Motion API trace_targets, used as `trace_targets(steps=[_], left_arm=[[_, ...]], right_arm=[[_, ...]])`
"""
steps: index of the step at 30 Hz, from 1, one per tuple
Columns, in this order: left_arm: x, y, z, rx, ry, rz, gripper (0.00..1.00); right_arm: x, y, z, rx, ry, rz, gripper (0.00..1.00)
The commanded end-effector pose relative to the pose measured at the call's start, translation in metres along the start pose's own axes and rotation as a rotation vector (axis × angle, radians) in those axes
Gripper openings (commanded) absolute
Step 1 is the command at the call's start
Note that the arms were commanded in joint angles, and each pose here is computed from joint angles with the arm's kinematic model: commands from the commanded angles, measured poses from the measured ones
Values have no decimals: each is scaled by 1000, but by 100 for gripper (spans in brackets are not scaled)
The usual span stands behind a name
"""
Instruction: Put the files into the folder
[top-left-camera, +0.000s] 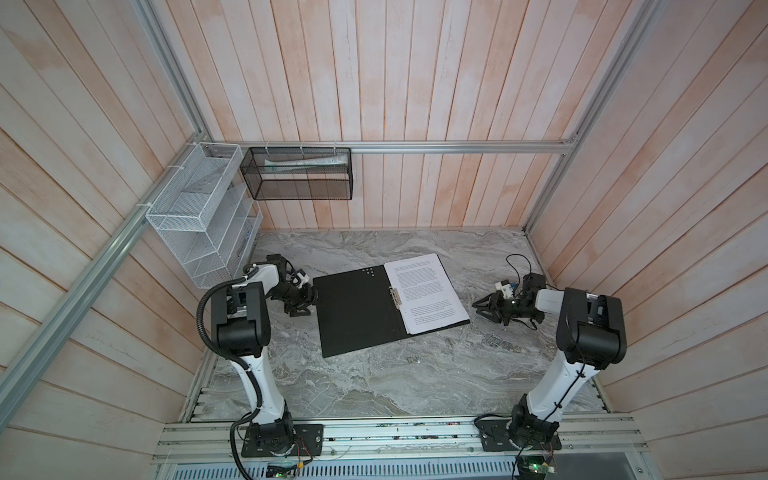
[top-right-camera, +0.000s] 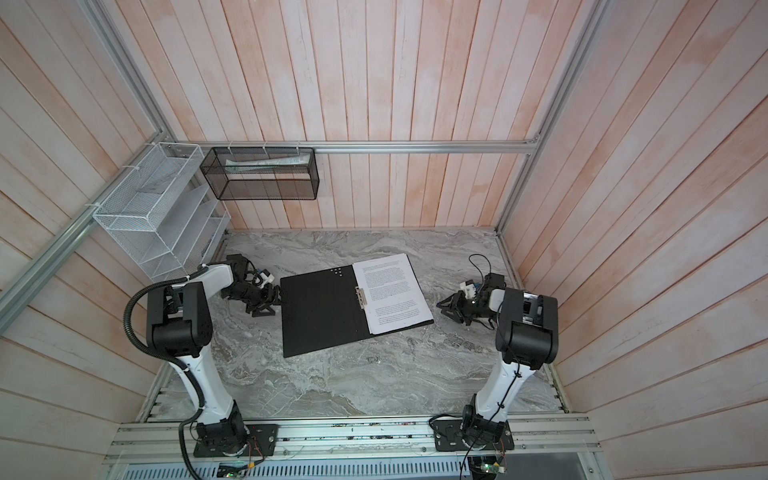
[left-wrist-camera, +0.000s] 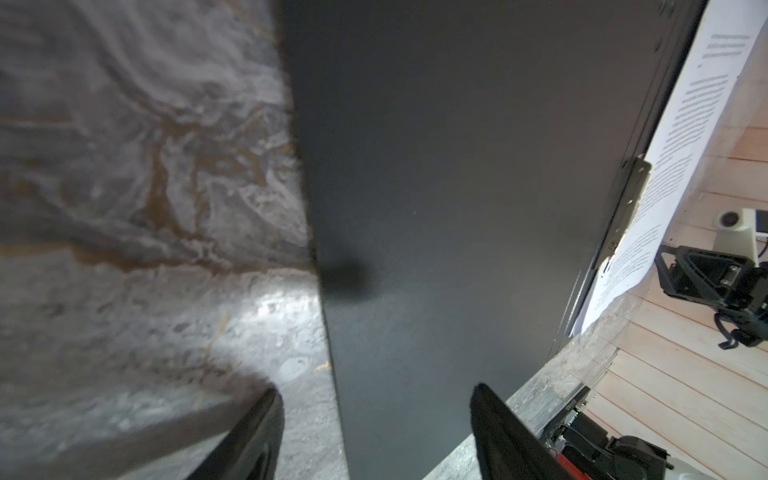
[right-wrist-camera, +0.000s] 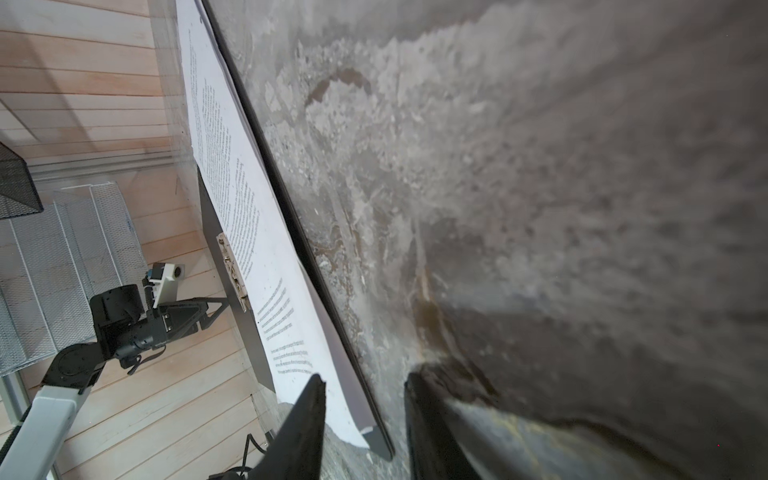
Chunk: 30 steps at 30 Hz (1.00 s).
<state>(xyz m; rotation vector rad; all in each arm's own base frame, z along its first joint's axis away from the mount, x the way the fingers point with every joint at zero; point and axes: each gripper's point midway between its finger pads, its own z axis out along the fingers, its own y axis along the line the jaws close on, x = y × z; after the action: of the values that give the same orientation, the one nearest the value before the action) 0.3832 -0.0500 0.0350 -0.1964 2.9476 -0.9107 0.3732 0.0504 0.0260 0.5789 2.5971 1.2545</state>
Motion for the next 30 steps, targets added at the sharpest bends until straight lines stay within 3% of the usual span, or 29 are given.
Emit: trace_targets(steps=[1,13,30], left_arm=[[13,23,39,-71,96,-14,74],[8,0,64,45,135,-2,74],[-8,-52,52,191,107,81,74]], right_arm=[[14,-23,18,98,67,23,36],[36,-11,36,34,164,22,36],[42,39,28,-98,170,-13,37]])
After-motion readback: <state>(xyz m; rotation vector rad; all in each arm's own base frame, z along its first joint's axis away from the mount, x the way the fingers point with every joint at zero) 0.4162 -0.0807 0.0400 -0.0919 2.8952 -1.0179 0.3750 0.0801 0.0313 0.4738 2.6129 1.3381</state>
